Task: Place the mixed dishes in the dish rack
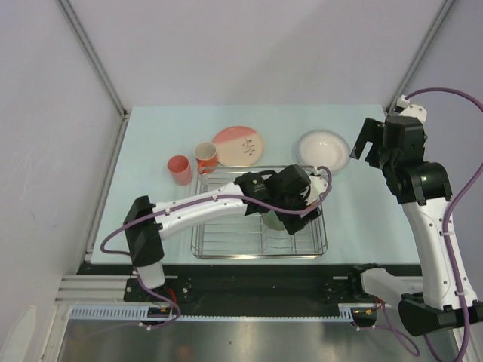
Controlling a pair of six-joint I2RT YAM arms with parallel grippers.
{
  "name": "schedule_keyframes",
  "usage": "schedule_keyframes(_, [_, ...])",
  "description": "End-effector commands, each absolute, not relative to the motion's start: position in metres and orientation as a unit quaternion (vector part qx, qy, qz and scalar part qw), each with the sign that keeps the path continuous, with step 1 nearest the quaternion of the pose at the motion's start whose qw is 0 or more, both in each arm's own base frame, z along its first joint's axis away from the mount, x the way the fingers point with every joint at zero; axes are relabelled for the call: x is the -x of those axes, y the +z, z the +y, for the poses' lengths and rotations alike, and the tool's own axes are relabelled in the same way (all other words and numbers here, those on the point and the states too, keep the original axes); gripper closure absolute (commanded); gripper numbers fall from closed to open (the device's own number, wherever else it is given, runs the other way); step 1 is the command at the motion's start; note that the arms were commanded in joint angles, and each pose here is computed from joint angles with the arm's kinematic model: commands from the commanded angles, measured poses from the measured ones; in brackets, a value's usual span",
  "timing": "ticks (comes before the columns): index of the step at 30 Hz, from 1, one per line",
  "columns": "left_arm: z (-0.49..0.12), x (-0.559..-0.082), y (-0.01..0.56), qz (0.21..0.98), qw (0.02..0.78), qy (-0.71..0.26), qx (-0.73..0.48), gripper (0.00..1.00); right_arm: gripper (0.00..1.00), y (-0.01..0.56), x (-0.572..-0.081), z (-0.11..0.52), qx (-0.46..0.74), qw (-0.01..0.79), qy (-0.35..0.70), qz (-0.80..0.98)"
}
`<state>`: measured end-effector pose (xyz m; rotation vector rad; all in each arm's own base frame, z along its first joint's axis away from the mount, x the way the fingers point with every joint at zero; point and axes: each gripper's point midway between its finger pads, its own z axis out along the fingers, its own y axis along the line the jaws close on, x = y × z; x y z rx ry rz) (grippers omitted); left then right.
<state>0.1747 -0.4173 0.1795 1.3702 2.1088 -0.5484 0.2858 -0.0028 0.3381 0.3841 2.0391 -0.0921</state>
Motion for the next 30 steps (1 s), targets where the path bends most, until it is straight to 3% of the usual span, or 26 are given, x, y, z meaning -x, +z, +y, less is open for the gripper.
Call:
schedule_keyframes(1, [-0.422,-0.186,0.172,0.802,0.292,-0.189,-0.486,0.11,0.0,0.349,-0.282,-0.009,-0.165,0.529,-0.048,0.831])
schedule_keyframes(9, [-0.427,-0.191,0.154,0.81,0.284,-0.176,-0.483,0.27,0.0,0.347,-0.283,-0.009,-0.163,0.528,-0.054,0.832])
schedule_keyframes(12, [-0.428,-0.191,0.152,0.809,0.283,-0.175,-0.485,0.36,0.0,0.345,-0.284,-0.009,-0.163,0.526,-0.056,0.833])
schedule_keyframes(16, [-0.429,-0.191,0.155,0.806,0.286,-0.179,-0.487,0.6,0.0,0.344,-0.283,-0.011,-0.165,0.525,-0.059,0.833])
schedule_keyframes(19, [-0.428,-0.191,0.155,0.807,0.284,-0.179,-0.487,0.72,0.0,0.343,-0.283,-0.011,-0.163,0.526,-0.062,0.833])
schedule_keyframes(29, [-0.423,-0.191,0.152,0.812,0.274,-0.179,-0.483,0.94,0.0,0.344,-0.28,-0.013,-0.158,0.529,-0.076,0.831])
schedule_keyframes(30, [-0.422,-0.192,0.152,0.813,0.274,-0.178,-0.482,1.0,0.0,0.344,-0.281,-0.014,-0.16,0.529,-0.077,0.83])
